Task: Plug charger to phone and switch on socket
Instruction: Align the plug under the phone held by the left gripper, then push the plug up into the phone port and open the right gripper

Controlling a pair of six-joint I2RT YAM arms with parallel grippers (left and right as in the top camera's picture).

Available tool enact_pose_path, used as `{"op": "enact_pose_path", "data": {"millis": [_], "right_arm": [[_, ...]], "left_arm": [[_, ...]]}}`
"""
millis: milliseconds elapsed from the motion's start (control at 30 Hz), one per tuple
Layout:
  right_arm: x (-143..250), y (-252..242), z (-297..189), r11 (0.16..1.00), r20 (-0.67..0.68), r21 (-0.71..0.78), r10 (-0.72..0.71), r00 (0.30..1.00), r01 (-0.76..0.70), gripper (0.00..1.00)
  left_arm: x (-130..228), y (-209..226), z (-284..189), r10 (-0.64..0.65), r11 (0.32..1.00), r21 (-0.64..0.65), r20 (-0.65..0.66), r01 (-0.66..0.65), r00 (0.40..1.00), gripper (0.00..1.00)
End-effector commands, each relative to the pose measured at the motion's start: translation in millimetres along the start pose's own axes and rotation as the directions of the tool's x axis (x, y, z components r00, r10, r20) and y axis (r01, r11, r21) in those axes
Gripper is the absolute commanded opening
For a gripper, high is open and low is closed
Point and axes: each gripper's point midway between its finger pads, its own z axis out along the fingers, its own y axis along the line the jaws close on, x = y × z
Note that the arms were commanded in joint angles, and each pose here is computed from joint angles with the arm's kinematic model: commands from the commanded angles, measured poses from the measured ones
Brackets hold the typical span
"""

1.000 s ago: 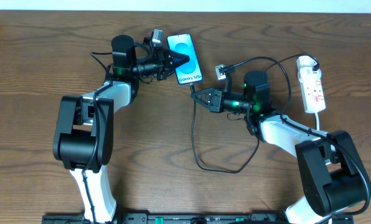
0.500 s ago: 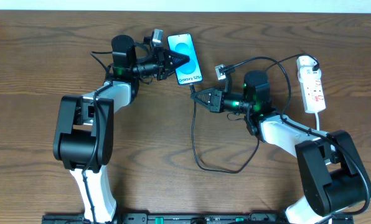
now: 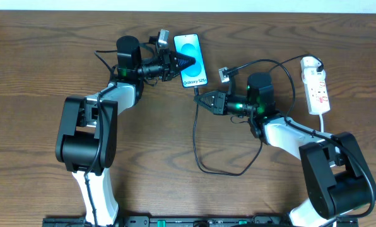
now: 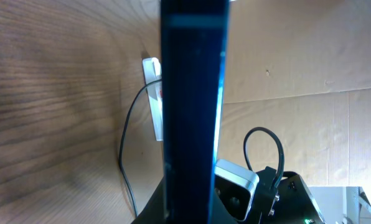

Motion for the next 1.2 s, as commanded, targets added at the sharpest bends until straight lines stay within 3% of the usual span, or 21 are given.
{"op": "enact_pose_path", "data": {"millis": [0, 733, 1167], "right_arm": [[-23, -5, -10, 0.999, 0.086, 0.039, -0.014, 0.996, 0.010, 0.01], [-52, 9, -17, 0.999, 0.158, 0.004, -0.048, 0.986, 0.047, 0.01], [-58, 7, -25, 0.999, 0.165, -0.001, -0.045, 0.985, 0.045, 0.01]], "left_arm": [[21, -24, 7, 0.066, 0.996, 0.070, -0.123, -0.058, 0.990, 0.07], [48, -35, 0, 0.143, 0.982, 0.157, -0.264, -0.104, 0.954, 0.07], [49, -35, 0, 0.150, 0.981, 0.162, -0.269, -0.109, 0.951, 0.07]]}}
